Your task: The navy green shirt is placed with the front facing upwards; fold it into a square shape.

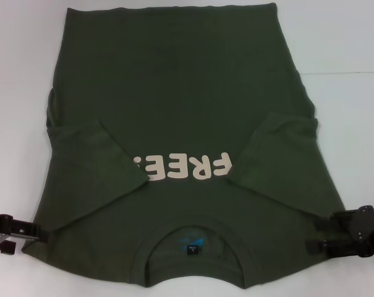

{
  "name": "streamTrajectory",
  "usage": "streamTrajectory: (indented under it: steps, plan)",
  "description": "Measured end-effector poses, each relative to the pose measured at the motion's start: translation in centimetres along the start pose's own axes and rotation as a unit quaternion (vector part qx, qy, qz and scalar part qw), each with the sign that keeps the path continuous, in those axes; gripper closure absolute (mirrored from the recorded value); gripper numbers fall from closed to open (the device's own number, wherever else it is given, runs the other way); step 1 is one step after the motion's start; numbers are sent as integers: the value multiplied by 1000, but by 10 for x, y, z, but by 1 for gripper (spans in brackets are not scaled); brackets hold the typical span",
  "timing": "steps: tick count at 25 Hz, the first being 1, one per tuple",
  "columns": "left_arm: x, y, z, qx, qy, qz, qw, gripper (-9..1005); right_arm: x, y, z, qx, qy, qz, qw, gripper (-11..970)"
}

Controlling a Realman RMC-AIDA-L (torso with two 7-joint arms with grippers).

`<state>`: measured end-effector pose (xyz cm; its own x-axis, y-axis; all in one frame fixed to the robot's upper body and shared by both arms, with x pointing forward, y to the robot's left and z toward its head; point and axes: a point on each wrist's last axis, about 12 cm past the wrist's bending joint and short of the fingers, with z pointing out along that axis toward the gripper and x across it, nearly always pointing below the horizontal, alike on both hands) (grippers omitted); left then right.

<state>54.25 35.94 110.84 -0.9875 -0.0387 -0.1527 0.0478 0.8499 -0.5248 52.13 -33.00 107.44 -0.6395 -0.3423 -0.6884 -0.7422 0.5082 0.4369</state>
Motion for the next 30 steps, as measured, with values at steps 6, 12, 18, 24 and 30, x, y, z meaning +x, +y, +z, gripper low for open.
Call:
streamTrajectory:
  steps: [6, 12, 18, 24, 30]
  plan:
    - [0, -2, 4, -1, 4, 5, 1000, 88, 0, 1, 0, -2, -1, 0, 1000, 212]
    - [0, -3, 6, 4, 5, 3, 1000, 88, 2, 0, 0, 2, -1, 2, 1000, 212]
    - [0, -5, 9, 10, 5, 3, 1000, 89, 4, 0, 0, 2, -1, 4, 1000, 212]
    - [-3, -11, 16, 26, 8, 1, 1000, 108, 5, 0, 0, 1, -1, 7, 1000, 213]
    - [-8, -17, 22, 34, 7, 6, 999, 131, 6, 0, -1, 2, -1, 8, 1000, 213]
